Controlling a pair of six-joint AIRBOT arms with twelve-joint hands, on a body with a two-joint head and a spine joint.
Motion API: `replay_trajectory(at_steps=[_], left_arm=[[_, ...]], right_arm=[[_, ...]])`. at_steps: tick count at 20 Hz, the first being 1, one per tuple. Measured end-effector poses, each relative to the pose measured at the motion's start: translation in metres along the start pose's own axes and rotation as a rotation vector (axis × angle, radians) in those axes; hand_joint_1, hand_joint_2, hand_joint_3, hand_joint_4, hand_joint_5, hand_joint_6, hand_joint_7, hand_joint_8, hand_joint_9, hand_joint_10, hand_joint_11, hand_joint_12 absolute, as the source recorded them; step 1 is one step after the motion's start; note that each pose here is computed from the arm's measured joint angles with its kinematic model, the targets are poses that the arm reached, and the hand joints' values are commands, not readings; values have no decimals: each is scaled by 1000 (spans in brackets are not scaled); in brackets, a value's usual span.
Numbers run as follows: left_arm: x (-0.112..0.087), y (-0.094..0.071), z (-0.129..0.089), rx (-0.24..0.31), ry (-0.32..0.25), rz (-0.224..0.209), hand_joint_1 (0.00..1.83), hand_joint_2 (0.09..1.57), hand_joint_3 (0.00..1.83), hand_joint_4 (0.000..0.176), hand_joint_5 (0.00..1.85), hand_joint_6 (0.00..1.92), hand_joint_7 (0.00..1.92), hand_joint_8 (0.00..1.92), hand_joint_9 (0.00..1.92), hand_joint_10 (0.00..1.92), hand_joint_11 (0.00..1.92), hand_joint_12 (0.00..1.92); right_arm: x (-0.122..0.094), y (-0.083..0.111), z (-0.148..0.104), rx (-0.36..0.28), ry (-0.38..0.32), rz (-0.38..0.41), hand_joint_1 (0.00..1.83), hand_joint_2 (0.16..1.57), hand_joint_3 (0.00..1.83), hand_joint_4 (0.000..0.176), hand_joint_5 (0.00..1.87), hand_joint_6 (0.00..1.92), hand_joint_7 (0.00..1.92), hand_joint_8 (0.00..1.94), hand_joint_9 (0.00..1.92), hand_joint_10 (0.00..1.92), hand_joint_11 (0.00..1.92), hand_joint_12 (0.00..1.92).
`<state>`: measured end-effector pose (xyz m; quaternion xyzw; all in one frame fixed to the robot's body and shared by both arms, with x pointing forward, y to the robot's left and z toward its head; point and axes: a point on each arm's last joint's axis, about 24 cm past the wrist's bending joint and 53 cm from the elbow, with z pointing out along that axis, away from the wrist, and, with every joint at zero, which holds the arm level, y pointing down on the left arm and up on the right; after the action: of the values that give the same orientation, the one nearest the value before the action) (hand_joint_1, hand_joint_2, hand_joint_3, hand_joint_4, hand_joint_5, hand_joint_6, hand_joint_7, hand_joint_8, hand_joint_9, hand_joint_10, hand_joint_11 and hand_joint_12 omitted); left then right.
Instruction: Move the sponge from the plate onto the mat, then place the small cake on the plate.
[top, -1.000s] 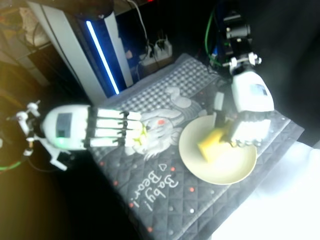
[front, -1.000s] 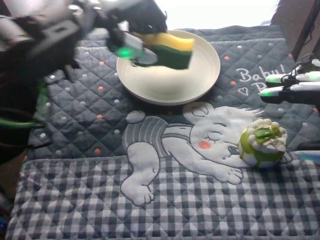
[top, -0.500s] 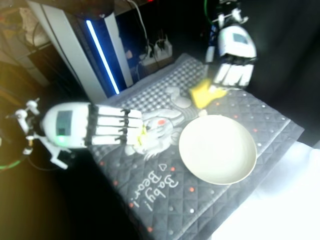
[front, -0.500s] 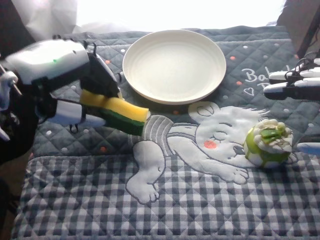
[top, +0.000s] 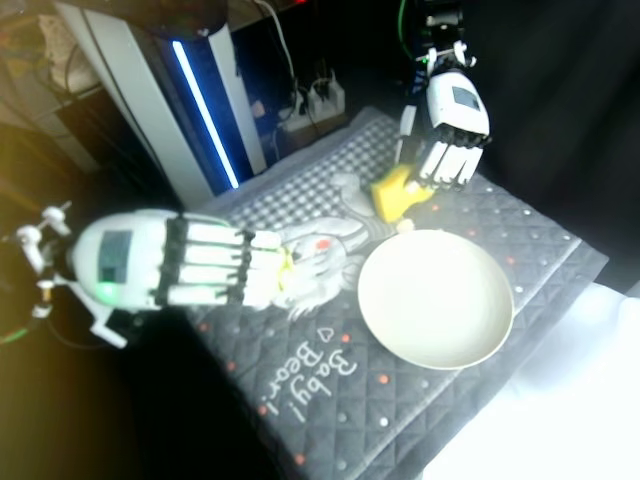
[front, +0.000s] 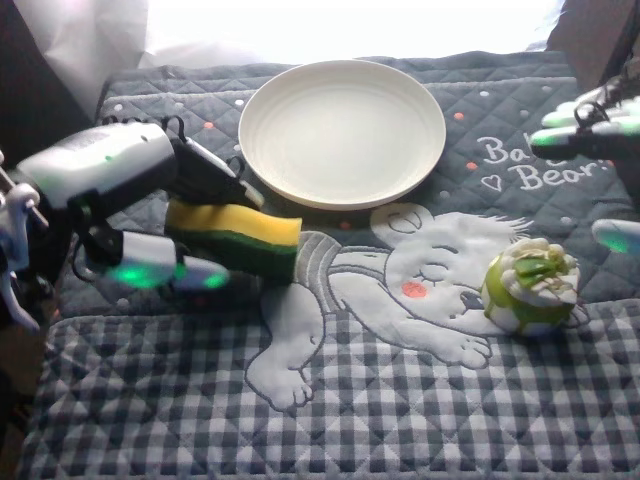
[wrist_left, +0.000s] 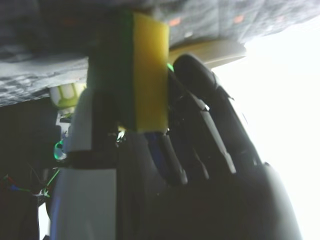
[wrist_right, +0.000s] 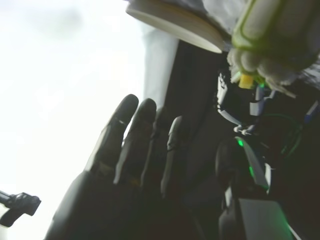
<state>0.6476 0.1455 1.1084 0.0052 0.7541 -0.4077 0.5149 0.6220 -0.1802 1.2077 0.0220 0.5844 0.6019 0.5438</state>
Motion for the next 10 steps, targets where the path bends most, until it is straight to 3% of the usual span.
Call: replay_trajectory(at_steps=[1,2,3,4,5,6,7,8,9,10], left_arm=[[4,-1,-1,1,9,-3,840,861,0,0,495,0,701,2,712,30,288,875],[11,-5,-3,8,23,-5,771,809,0,22,298,0,482,0,509,1,50,1063],[11,-9,-6,16,24,-7,741,798,0,54,227,0,364,0,398,0,9,1070],[8,-11,-10,28,15,1,750,775,0,91,140,0,211,0,249,0,1,898],[3,-13,-14,31,-2,-3,756,752,0,106,88,0,147,2,188,2,0,786],[-4,-14,-19,34,-23,-8,754,733,0,138,17,0,39,2,77,3,0,564],[-10,-16,-25,42,-43,-11,739,723,0,156,3,0,7,0,15,0,0,329],[-14,-19,-29,51,-59,-15,739,723,0,156,3,0,7,0,15,0,0,329],[-19,-25,-35,68,-84,-25,773,706,0,175,0,0,0,0,0,0,0,12],[-23,-30,-40,84,-101,-19,782,707,0,176,0,0,0,0,0,0,0,2]], right_arm=[[-1,2,2,-11,-3,-2,728,1287,0,16,537,4,496,4,427,3,90,705],[0,4,4,-19,-4,-1,747,1274,0,24,520,0,482,0,411,0,73,702],[2,3,4,-19,-2,0,766,1258,0,21,508,0,475,0,411,1,80,705],[3,3,4,-20,6,-2,738,1240,0,32,484,0,465,0,426,6,113,724],[4,2,4,-16,8,-2,720,1231,0,37,465,0,445,0,415,1,109,730],[4,1,4,-11,10,-2,706,1210,0,42,438,0,411,0,386,0,91,753],[5,0,4,-6,14,-3,682,1203,0,43,421,0,388,0,366,0,75,758],[6,-1,4,-3,19,-4,682,1203,0,43,421,0,388,0,366,0,75,758],[10,-1,4,-4,31,-5,671,1187,0,8,418,4,373,4,371,7,75,828],[14,-1,4,-3,46,-6,682,1115,0,0,425,2,398,4,400,8,99,869]])
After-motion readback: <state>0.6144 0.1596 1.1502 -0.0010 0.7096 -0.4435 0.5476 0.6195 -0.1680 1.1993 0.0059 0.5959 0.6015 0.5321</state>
